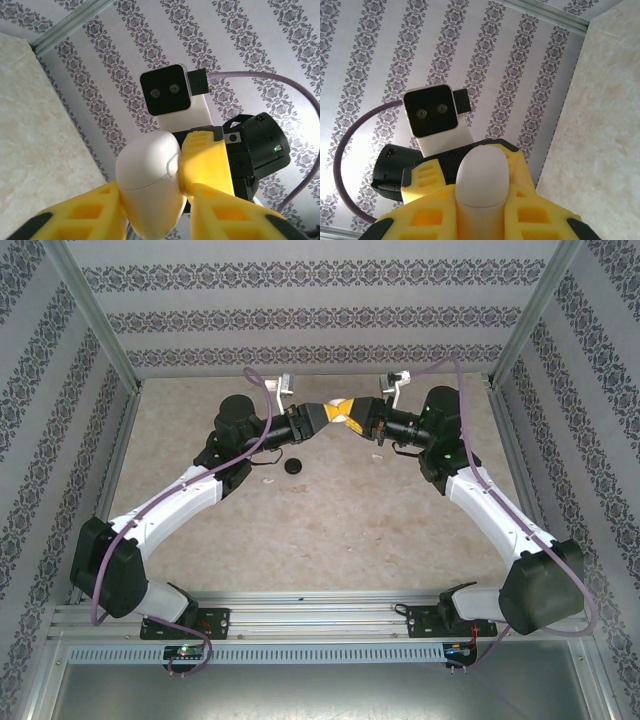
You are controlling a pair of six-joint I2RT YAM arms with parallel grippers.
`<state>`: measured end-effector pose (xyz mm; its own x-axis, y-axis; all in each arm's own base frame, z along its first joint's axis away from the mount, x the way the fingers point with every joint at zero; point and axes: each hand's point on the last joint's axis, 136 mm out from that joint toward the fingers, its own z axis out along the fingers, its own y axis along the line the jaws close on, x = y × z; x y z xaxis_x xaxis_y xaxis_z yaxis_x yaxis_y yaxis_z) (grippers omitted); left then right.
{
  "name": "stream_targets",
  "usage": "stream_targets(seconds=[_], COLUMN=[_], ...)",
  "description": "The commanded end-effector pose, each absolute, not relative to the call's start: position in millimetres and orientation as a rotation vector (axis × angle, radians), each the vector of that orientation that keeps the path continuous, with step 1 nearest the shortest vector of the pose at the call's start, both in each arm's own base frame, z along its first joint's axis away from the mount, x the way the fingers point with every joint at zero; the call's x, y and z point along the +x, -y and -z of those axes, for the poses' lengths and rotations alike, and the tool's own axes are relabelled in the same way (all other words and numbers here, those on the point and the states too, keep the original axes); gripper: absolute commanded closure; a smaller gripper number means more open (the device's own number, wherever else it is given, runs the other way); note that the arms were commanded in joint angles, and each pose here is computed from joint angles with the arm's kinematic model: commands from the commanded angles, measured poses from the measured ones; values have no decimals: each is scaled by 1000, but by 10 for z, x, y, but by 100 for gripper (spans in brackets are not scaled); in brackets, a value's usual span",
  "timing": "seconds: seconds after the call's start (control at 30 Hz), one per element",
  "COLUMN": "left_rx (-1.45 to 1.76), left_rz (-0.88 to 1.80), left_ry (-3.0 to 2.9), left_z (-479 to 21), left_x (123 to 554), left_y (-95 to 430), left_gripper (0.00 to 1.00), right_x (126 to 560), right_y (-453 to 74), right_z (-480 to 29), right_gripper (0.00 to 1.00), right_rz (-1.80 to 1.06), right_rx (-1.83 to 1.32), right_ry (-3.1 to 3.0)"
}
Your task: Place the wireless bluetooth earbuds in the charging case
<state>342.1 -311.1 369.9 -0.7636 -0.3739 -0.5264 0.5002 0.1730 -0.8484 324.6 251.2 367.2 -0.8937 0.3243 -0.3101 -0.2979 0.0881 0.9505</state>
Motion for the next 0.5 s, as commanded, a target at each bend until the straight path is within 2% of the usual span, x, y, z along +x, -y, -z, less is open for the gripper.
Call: stream_targets(seconds=[0.0,0.27,0.47], left_rx=[192,235,262], left_rz=[1728,1734,1673], left_ry=[-1684,-1660,-1664], left_z=[-3996,-4124,-4123], left_x=[3270,3177,3099], left_y=[3153,3137,3075], left_gripper=[81,93,98], right_x=[3201,3158,3131], right_y=[-2581,-2585,-2555], right_z=[-3888,-3953,-4002], right_gripper=[98,94,78], right_rz=[-1888,-1899,-1866], right_rx=[-49,-51,-37], right_ry=[-1859,-1850,-1860])
